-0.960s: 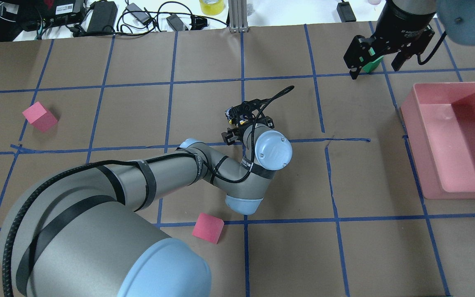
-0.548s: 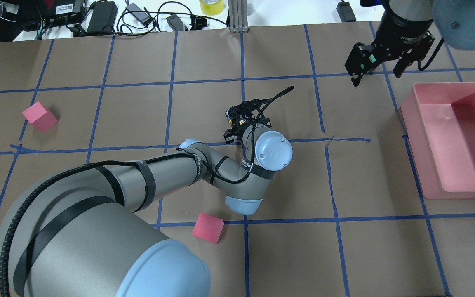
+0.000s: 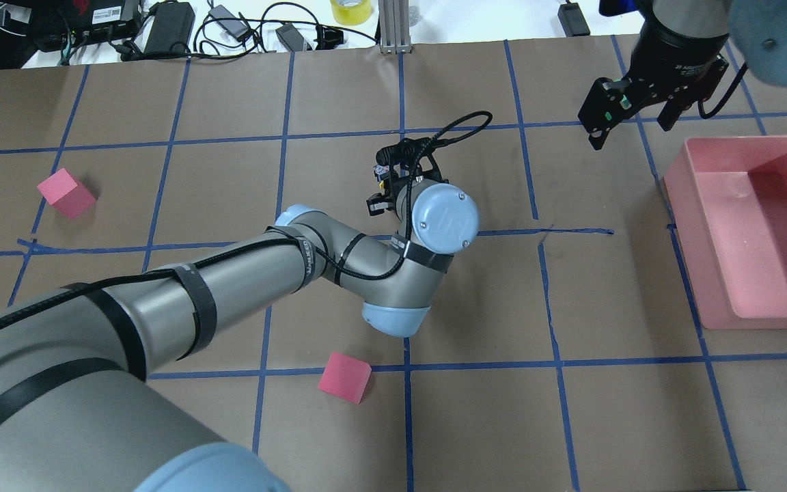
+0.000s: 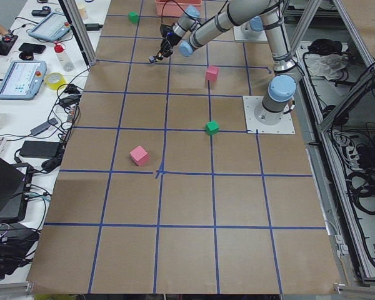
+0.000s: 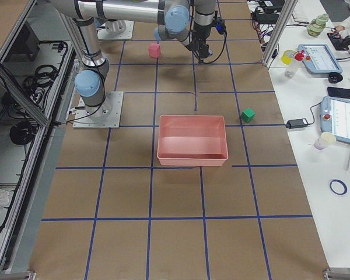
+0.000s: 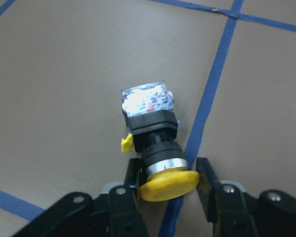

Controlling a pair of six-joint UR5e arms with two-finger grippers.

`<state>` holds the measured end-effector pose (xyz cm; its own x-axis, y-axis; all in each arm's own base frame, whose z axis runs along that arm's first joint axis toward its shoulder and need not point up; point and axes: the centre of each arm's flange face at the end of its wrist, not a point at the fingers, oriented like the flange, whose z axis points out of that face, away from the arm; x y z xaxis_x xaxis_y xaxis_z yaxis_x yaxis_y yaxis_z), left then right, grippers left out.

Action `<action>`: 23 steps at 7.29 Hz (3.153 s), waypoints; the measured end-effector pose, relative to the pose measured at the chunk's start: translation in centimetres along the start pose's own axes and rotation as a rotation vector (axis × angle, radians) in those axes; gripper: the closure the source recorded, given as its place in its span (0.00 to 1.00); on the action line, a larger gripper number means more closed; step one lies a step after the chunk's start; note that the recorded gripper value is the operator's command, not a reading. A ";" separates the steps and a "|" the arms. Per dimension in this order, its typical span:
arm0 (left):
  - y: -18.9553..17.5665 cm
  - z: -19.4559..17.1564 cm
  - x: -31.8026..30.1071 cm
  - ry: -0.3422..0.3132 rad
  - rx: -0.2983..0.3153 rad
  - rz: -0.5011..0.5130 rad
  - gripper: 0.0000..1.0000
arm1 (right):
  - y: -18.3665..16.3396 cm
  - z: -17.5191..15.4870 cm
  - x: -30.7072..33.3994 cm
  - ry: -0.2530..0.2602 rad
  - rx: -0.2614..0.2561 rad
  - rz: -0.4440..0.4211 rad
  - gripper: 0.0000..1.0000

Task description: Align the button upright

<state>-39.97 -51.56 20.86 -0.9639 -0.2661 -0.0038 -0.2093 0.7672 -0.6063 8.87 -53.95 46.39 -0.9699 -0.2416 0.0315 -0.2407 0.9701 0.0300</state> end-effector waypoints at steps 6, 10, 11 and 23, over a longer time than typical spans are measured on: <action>-7.1 0.5 -7.4 0.165 -0.686 -0.315 0.88 | 0.0 1.1 -0.1 -0.011 -0.008 -0.003 0.00; -7.7 4.0 -9.7 0.309 -0.986 -0.551 0.01 | 0.0 1.1 -0.1 -0.013 -0.006 -0.001 0.00; -7.4 4.6 -9.8 0.305 -1.005 -0.568 0.00 | -0.1 1.1 -0.1 -0.014 -0.006 0.001 0.00; -23.0 -23.1 -22.1 0.109 -0.592 0.428 0.00 | -0.2 0.8 -0.2 -0.012 0.021 0.002 0.00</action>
<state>-17.70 -49.81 53.25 -0.9855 0.1632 -0.0457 0.1650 0.9855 -0.0389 9.04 -54.08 45.54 -0.9706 -0.2398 0.0192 -0.2397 0.9708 0.0087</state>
